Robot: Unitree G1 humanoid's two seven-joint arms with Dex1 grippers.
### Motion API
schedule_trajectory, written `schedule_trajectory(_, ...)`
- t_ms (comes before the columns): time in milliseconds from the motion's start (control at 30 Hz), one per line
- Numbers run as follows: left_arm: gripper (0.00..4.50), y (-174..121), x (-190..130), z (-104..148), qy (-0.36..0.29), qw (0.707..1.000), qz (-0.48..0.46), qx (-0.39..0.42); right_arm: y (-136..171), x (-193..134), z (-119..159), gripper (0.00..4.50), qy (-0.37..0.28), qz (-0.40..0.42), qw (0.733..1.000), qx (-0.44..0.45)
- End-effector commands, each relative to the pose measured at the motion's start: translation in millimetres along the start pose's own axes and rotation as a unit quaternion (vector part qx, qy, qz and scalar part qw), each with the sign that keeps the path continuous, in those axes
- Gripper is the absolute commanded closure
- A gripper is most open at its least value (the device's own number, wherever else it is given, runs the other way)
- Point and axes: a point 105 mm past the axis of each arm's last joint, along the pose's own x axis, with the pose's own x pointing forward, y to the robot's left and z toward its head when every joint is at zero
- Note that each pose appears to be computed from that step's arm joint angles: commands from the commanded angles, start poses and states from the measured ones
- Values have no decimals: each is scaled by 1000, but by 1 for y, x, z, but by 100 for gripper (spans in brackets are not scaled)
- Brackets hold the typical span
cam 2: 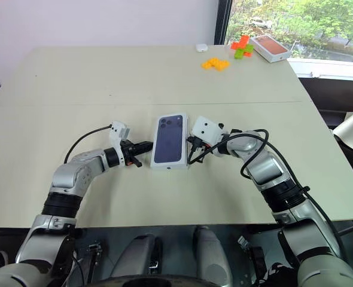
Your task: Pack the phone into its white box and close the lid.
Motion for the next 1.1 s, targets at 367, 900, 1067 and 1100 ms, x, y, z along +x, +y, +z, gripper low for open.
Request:
schedule_trajectory(367,450,-26,0,26,-38,998,-36,23,-1,-4,1,443,2,-4,999,-35)
schedule_trajectory(900,450,1,-15,12,-20,1000,12,13,2,-8,10,443,-11,0,999,-33)
schedule_trajectory(1067,450,8,-21,19,-24,999,20,20,-5,-13,3,443,10,-8,999,-46)
schedule_trajectory(1100,450,9,-21,20,-25,999,21,21,-6,-14,1,443,14,-9,999,-48)
